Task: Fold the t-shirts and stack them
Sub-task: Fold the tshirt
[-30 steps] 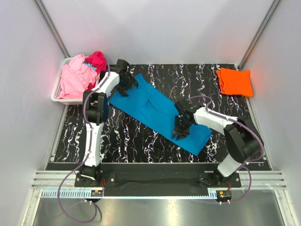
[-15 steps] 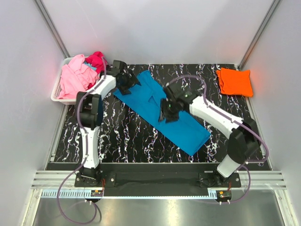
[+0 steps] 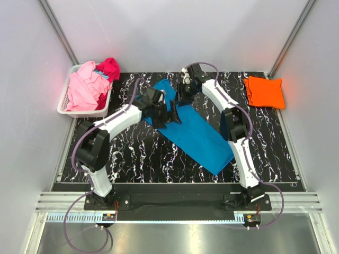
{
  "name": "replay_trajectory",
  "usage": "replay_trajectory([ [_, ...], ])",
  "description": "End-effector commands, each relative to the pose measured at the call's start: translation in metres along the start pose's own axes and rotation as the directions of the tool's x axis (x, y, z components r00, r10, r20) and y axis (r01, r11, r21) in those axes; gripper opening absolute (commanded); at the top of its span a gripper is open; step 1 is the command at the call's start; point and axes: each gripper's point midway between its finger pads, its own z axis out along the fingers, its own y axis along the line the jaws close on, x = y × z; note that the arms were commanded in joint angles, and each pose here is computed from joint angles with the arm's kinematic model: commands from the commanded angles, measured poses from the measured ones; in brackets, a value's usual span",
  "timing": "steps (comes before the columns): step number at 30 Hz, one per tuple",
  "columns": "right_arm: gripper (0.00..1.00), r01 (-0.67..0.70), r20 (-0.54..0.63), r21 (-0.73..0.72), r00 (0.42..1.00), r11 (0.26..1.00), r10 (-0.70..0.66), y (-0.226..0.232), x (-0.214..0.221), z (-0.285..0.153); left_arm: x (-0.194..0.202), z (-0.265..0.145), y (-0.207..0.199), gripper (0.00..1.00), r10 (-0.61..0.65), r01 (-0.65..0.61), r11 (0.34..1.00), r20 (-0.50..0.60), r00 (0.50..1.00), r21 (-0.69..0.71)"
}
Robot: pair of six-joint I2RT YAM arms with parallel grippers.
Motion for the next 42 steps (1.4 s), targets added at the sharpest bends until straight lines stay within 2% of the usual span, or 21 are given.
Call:
replay_trajectory([
  [1,0.46,0.151,0.012,-0.244,0.988,0.958,-0.153,0.052,-0.014,-0.005,0.026,0.0,-0.016,0.92,0.036,-0.032,0.996,-0.056,0.998,0.081],
  [2,0.45,0.185,0.045,-0.283,0.983,0.941,-0.18,0.063,-0.023,-0.011,0.044,0.004,-0.021,0.92,0.049,-0.038,0.993,-0.1,0.994,0.11],
  [7,0.43,0.224,0.058,-0.328,0.974,0.918,-0.217,0.06,-0.028,0.009,0.075,0.024,-0.041,0.92,0.114,-0.085,0.979,-0.156,0.981,0.184],
  [11,0.43,0.237,0.033,-0.358,0.97,0.903,-0.242,0.052,-0.019,0.021,0.099,0.039,-0.083,0.92,0.159,-0.083,0.936,-0.201,0.967,0.342],
  [13,0.43,0.226,0.015,-0.351,0.972,0.909,-0.236,0.045,-0.014,0.03,0.1,0.046,-0.105,0.92,0.162,-0.078,0.917,-0.186,0.969,0.391],
  [14,0.43,0.219,0.004,-0.356,0.972,0.908,-0.233,0.043,-0.011,0.032,0.115,0.058,-0.108,0.92,0.173,-0.074,0.917,-0.224,0.959,0.393],
  [20,0.43,0.22,-0.014,-0.359,0.97,0.907,-0.242,0.035,-0.004,0.043,0.156,0.091,-0.126,0.92,0.177,-0.062,0.923,-0.276,0.945,0.379],
  [27,0.43,0.196,-0.016,-0.325,0.977,0.925,-0.212,0.015,-0.008,0.062,0.185,0.105,-0.096,0.92,0.139,-0.061,0.966,-0.303,0.943,0.253],
  [31,0.47,0.146,-0.019,-0.251,0.988,0.957,-0.156,-0.009,-0.011,0.078,0.195,0.097,-0.047,0.92,0.114,-0.103,0.993,-0.316,0.942,0.052],
  [34,0.48,0.129,-0.008,-0.195,0.991,0.972,-0.133,-0.029,-0.015,0.087,0.206,0.092,-0.018,0.92,0.097,-0.119,0.992,-0.333,0.938,-0.045],
  [42,0.52,0.03,0.113,-0.09,0.993,0.996,-0.02,-0.07,-0.057,0.077,0.223,0.069,0.018,0.92,0.087,-0.139,0.982,-0.347,0.934,-0.129],
])
